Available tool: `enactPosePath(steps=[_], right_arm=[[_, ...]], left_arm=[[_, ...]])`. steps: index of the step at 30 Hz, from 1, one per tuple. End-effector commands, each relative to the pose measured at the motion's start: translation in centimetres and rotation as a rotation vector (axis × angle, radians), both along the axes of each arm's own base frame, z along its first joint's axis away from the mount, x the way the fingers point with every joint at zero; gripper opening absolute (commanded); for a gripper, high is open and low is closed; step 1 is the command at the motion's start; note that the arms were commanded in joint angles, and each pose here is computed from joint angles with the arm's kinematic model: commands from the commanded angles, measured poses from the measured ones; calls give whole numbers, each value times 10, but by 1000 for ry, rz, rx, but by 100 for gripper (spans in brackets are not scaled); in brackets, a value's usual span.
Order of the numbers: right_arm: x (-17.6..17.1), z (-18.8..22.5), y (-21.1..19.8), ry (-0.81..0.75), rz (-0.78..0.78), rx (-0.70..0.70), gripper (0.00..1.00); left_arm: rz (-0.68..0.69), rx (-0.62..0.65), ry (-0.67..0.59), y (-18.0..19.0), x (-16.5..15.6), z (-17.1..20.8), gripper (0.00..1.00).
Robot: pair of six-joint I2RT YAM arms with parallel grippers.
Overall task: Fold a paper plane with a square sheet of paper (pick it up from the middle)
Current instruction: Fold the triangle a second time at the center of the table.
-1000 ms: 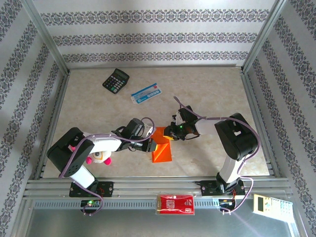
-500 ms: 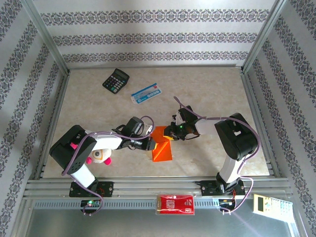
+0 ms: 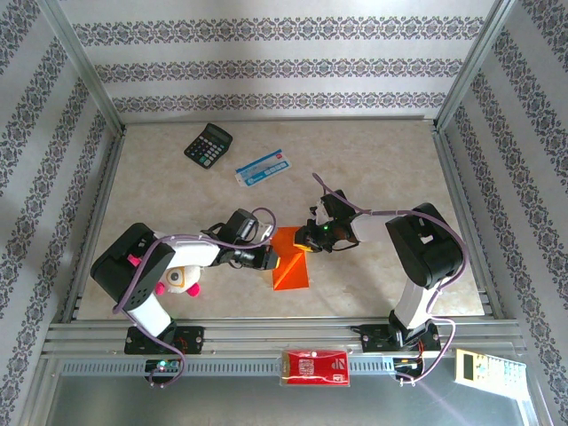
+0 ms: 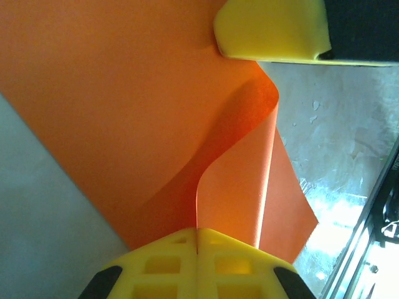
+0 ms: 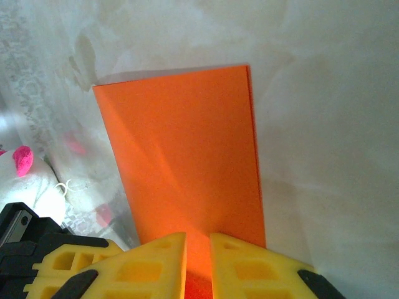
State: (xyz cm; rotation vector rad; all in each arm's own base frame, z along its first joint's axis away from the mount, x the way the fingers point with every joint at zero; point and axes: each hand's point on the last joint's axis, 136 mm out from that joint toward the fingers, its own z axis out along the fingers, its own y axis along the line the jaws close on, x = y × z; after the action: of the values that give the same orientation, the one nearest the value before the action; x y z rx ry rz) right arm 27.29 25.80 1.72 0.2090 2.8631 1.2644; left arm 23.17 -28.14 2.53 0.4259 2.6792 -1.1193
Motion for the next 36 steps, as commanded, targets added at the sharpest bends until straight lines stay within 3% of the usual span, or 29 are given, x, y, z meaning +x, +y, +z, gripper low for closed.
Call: enactPosePath(steps=[1,36], right_arm=[[-14,-37,-18,75,-20,-110,20],[-11,-34,-16,64,-13,-103,19]], left_arm=[[-13,-3,2,-1,4,0,3],[-13,76,31,10,-1,-15,1]])
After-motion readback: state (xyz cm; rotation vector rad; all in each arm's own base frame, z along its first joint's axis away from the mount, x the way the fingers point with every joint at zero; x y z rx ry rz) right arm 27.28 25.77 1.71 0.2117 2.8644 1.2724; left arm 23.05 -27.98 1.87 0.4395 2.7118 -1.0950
